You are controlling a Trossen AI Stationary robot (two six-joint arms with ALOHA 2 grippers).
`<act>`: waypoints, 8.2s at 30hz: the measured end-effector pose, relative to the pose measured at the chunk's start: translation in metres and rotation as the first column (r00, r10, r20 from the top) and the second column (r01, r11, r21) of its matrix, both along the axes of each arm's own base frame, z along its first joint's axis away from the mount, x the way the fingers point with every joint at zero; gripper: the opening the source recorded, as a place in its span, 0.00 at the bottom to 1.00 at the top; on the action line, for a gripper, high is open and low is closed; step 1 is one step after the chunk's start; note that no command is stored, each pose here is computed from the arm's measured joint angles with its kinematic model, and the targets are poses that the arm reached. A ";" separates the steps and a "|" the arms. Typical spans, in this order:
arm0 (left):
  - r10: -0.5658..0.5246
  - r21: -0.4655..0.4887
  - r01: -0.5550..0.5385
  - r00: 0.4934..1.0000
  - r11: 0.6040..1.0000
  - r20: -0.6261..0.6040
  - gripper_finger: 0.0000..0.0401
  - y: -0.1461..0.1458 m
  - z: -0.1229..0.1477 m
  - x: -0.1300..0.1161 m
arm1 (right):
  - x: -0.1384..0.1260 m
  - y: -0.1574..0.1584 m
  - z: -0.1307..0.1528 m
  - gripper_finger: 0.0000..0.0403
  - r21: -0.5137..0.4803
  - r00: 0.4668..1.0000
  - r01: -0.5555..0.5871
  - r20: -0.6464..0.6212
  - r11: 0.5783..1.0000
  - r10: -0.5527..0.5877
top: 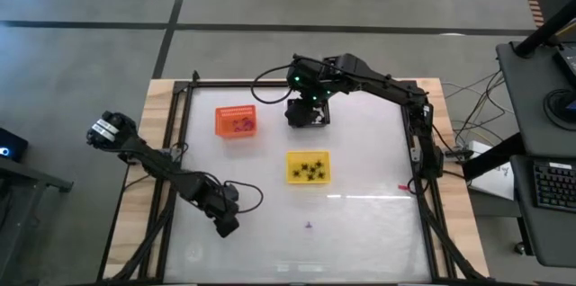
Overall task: Sort Halloween decoration
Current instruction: Put the white skeleton toy into the black bin, then put the witch into the orange bin
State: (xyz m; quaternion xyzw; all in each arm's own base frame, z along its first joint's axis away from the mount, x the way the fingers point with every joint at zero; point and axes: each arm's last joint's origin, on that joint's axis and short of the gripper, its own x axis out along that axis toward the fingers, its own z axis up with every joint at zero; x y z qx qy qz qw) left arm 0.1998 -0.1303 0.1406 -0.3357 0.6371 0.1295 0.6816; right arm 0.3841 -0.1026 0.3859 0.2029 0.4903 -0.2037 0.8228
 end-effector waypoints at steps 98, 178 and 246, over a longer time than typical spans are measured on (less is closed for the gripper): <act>-0.350 0.495 -0.089 0.601 0.864 0.719 0.00 0.333 0.070 0.093 | -0.036 -0.055 -0.002 0.35 -0.411 0.860 0.402 -0.137 0.818 -0.491; -0.529 0.595 0.175 0.690 0.785 0.494 0.31 0.255 0.211 -0.034 | 0.001 0.143 -0.074 0.35 0.094 0.924 0.188 -0.354 0.978 -0.143; -0.392 0.563 -0.038 0.679 0.826 0.621 0.31 0.208 0.209 -0.089 | 0.006 0.283 -0.238 0.06 0.192 0.914 -0.300 -0.224 0.935 0.339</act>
